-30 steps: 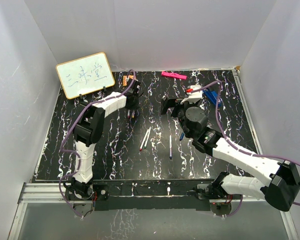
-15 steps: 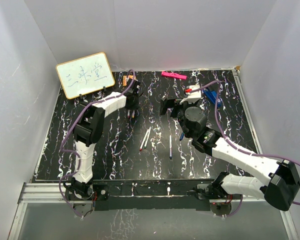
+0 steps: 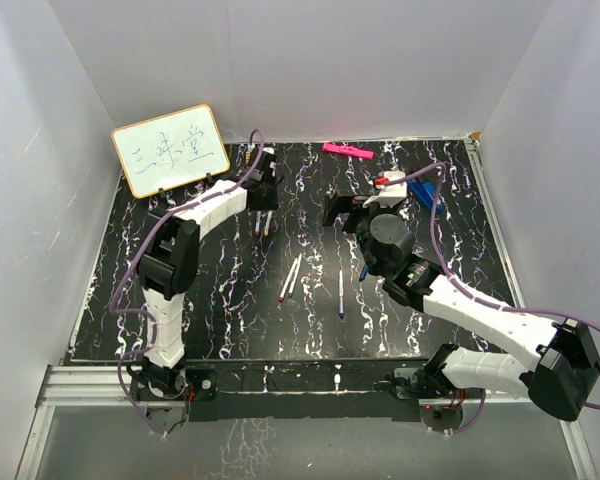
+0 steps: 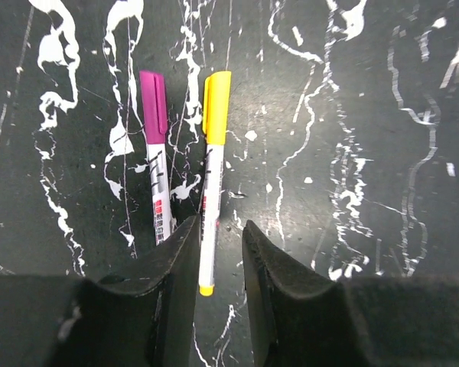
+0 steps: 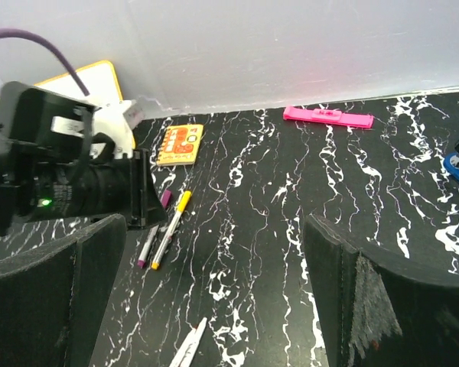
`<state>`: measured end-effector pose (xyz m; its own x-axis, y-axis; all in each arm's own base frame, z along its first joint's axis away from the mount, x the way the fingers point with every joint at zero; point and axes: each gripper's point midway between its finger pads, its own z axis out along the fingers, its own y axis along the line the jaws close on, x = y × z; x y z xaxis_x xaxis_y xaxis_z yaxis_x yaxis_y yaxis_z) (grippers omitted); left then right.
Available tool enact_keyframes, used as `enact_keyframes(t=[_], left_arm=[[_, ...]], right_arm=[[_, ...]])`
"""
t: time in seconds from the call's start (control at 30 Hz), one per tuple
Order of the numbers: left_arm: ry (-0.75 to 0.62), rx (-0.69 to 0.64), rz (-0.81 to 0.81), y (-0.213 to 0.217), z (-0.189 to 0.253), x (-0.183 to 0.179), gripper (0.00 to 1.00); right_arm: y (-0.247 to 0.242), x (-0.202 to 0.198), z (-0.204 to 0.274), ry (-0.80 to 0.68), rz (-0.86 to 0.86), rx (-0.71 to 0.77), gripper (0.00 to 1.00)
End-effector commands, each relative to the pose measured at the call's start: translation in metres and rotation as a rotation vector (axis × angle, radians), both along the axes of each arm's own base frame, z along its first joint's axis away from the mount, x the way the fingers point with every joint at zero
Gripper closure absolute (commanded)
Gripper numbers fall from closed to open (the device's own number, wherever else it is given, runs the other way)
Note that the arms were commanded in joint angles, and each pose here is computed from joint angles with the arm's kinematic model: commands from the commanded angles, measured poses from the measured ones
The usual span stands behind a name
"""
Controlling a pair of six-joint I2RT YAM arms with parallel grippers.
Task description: Insert the pens into the pen caps
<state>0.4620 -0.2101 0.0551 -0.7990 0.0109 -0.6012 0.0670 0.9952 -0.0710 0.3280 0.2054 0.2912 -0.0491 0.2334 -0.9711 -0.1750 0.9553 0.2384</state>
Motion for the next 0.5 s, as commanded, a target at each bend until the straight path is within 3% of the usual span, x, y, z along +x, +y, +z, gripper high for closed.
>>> enact_keyframes(t=[0.0, 0.13, 0.3, 0.47], left_arm=[[-0.130, -0.084, -0.029, -0.006, 0.074, 0.002, 0.73], [-0.149, -0.105, -0.052, -0.005, 0.094, -0.009, 0.80], [-0.153, -0.118, -0.153, -0.014, 0.104, -0.043, 0.80], [-0.131, -0.028, -0.275, -0.021, 0.098, -0.095, 0.80]], right_arm=[[-0.015, 0.003, 0.013, -0.050, -0.102, 0.113, 0.02], [-0.021, 0.001, 0.015, -0.073, -0.118, 0.173, 0.02], [-0.034, 0.004, 0.013, -0.068, -0.179, 0.212, 0.03], [-0.051, 0.005, 0.011, -0.091, -0.238, 0.235, 0.15]])
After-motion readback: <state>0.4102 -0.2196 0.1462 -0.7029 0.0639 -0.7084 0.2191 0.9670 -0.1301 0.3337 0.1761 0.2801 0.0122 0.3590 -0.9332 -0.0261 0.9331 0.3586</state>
